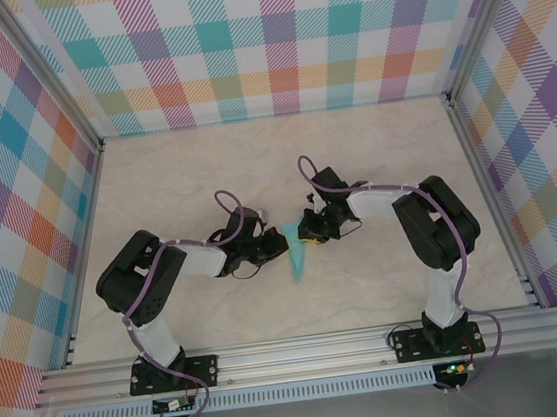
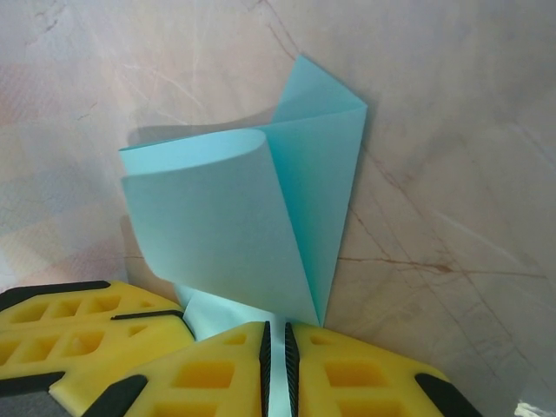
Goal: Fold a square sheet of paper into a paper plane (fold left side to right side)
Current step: Fold the wing for the fifth time at the center of the table.
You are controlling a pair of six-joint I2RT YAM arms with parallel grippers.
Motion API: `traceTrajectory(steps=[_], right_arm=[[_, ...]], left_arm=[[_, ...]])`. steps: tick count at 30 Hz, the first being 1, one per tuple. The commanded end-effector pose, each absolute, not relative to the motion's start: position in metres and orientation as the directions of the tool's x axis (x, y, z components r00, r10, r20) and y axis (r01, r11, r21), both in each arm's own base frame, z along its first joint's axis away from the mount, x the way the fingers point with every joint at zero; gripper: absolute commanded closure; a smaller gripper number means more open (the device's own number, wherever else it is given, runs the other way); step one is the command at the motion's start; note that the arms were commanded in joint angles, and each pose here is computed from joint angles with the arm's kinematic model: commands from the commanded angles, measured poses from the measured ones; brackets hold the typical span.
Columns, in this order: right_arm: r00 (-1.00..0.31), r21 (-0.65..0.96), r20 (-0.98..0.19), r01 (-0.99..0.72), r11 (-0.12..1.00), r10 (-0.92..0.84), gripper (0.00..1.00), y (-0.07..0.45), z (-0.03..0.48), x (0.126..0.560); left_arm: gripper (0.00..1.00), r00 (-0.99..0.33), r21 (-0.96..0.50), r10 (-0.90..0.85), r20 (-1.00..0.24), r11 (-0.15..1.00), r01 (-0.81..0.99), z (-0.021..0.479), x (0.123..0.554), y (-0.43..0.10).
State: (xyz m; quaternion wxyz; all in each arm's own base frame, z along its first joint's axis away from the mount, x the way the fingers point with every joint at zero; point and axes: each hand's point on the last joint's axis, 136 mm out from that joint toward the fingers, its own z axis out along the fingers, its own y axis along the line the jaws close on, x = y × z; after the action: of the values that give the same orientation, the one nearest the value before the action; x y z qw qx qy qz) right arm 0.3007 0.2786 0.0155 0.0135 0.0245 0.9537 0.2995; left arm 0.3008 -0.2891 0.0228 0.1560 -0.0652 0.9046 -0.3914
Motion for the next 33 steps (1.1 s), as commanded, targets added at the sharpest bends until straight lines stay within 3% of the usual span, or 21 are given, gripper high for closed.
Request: traceTrajectory(steps=[1,12,24,33], right_arm=[[-0.998,0.500,0.059,0.061,0.864,0.037,0.84,0.268,-0.013,0.285],[-0.997,0.486,0.072,0.070,0.871,0.041,0.84,0.265,-0.020,0.283],[-0.997,0.486,0.069,0.069,0.871,0.041,0.84,0.264,-0.018,0.282],[-0.997,0.488,0.068,0.068,0.870,0.040,0.84,0.265,-0.017,0.283]], left_arm=[[0.98,-0.928,-0.735,-0.261,-0.267,0.678,0.020,0.043,0.310,-0.284],[0.82,-0.907,-0.735,-0.259,-0.331,0.674,0.076,0.091,0.292,-0.269],[0.83,-0.948,-0.814,-0.098,-0.304,0.543,0.205,0.117,0.229,-0.329],[0.85,-0.964,-0.778,-0.066,-0.259,0.606,0.167,0.080,0.229,-0.340]])
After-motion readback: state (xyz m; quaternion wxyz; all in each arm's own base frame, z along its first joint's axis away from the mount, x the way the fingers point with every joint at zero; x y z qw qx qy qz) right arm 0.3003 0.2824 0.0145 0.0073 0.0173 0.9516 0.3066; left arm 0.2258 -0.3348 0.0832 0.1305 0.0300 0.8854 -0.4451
